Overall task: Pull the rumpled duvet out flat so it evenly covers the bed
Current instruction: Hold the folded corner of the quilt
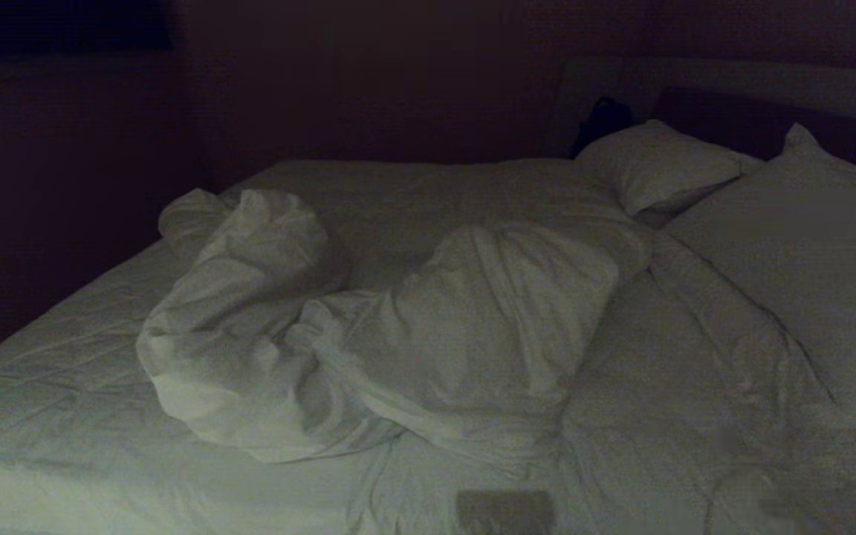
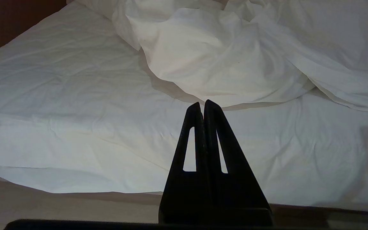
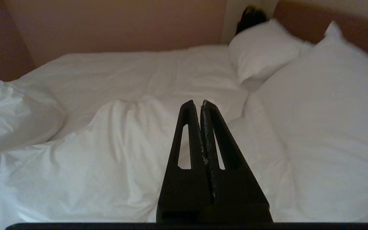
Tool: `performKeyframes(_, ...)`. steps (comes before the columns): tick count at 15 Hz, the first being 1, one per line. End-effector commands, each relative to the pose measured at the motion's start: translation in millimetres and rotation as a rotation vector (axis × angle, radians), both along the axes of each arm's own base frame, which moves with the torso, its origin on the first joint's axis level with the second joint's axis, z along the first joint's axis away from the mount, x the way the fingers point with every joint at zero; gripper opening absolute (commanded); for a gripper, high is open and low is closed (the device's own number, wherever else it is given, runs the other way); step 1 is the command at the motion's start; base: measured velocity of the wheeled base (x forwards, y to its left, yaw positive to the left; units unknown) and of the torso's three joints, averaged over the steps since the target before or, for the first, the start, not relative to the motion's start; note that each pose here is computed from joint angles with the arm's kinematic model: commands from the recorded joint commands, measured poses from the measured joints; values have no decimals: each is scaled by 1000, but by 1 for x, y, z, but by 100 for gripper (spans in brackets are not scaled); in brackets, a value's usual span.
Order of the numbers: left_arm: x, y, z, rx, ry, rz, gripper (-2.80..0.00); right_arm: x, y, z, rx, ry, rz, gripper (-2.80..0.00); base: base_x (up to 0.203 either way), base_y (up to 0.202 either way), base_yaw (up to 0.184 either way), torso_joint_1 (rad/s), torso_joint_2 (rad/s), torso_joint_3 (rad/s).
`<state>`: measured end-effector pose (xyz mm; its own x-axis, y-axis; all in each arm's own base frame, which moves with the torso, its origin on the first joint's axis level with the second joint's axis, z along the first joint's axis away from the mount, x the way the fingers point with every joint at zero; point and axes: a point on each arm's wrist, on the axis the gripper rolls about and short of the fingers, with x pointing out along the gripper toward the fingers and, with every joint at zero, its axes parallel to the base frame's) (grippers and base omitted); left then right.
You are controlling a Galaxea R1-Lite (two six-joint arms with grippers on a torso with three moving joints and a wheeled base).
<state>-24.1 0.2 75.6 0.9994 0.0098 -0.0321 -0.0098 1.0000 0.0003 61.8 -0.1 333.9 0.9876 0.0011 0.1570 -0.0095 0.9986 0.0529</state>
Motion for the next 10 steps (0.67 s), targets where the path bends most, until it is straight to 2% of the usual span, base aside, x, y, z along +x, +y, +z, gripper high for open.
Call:
performKeyframes(1, 0, 0, 0, 0, 0, 1, -280, 27, 0, 0, 56, 61, 7, -280, 0, 0, 0, 0, 0, 0)
performKeyframes(4, 0, 0, 0, 0, 0, 1, -280, 44, 0, 1, 120, 97, 20, -280, 0, 0, 0, 0, 0, 0)
performKeyframes(10, 0, 0, 0, 0, 0, 1, -280, 87, 0, -14, 150, 225, 24, -280, 0, 0, 0, 0, 0, 0)
